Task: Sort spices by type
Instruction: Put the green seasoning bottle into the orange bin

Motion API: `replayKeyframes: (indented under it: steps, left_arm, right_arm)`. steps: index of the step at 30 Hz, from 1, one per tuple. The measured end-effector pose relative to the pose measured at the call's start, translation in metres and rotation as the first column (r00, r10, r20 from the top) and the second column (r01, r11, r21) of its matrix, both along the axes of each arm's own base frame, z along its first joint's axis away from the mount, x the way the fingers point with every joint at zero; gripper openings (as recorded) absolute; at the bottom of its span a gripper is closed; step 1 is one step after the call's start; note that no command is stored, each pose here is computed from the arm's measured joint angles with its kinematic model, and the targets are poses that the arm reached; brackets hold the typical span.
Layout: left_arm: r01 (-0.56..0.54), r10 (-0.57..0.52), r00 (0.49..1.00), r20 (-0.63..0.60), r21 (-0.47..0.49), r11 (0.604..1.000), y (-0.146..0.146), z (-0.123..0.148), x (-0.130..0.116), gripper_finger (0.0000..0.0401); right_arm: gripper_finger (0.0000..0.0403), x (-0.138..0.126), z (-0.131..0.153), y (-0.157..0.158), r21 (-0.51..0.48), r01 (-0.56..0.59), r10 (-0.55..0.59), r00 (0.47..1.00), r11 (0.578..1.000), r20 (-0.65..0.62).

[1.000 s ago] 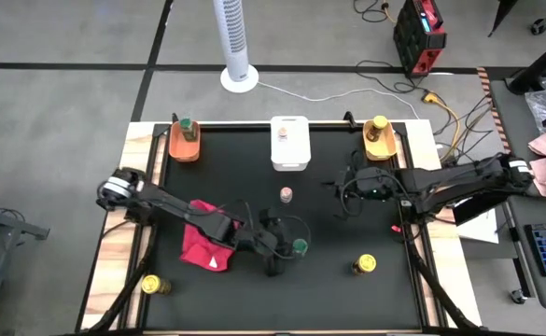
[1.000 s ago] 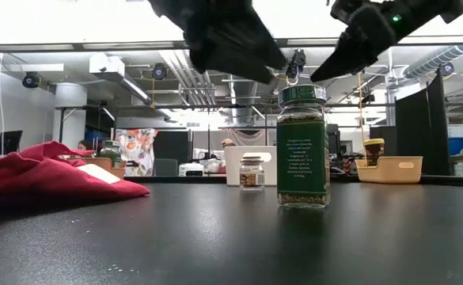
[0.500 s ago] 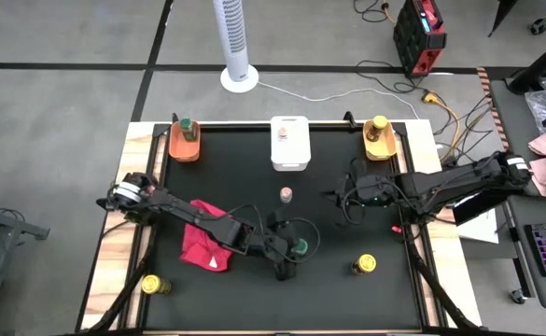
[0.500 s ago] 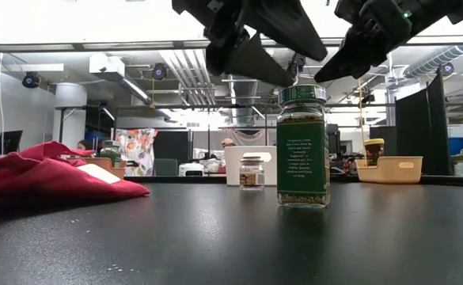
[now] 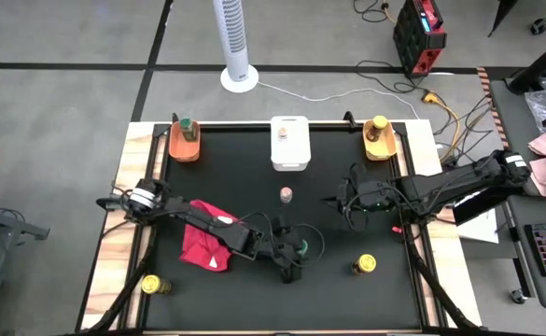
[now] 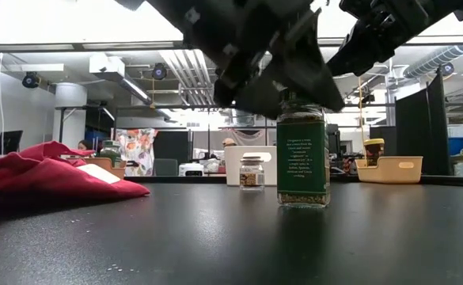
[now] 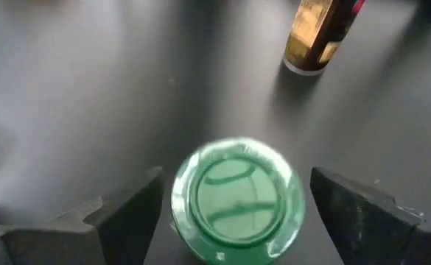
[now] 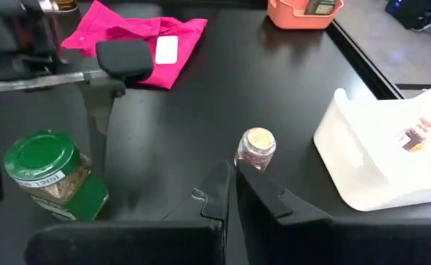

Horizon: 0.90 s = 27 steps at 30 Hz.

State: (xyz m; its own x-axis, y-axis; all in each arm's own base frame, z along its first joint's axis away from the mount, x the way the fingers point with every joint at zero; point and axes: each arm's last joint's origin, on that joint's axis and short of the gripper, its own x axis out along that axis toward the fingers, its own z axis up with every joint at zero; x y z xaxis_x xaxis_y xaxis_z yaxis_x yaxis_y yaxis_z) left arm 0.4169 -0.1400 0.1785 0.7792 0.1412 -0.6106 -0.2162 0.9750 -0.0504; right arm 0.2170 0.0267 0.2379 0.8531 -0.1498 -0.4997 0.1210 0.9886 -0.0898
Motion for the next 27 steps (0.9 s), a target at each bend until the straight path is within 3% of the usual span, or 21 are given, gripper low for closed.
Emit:
replayKeyframes:
  steps: [6,12,21,27]
  left_arm:
    - [-0.022,0.022,1.000,0.000,0.030,0.999,0.001,-0.004,0.000,0.0290]
    - [-0.007,0.007,1.000,-0.009,0.040,0.999,0.001,-0.003,-0.001,0.0185]
    - [0.014,-0.011,0.999,-0.046,0.053,0.999,0.002,0.003,-0.006,0.0184]
    - [-0.005,0.011,0.999,-0.047,0.140,0.990,0.000,0.037,-0.028,0.0185]
  right_arm:
    - [0.0018,0.001,0.001,0.000,0.003,0.001,-0.001,1.000,1.000,0.010]
    - [0.0018,0.001,0.001,0.000,0.005,0.002,-0.002,1.000,1.000,0.016]
    - [0.0018,0.001,0.001,0.000,0.025,0.014,-0.014,1.000,1.000,0.017]
    - [0.0018,0.002,-0.002,0.000,0.032,0.013,-0.015,0.998,0.999,0.057]
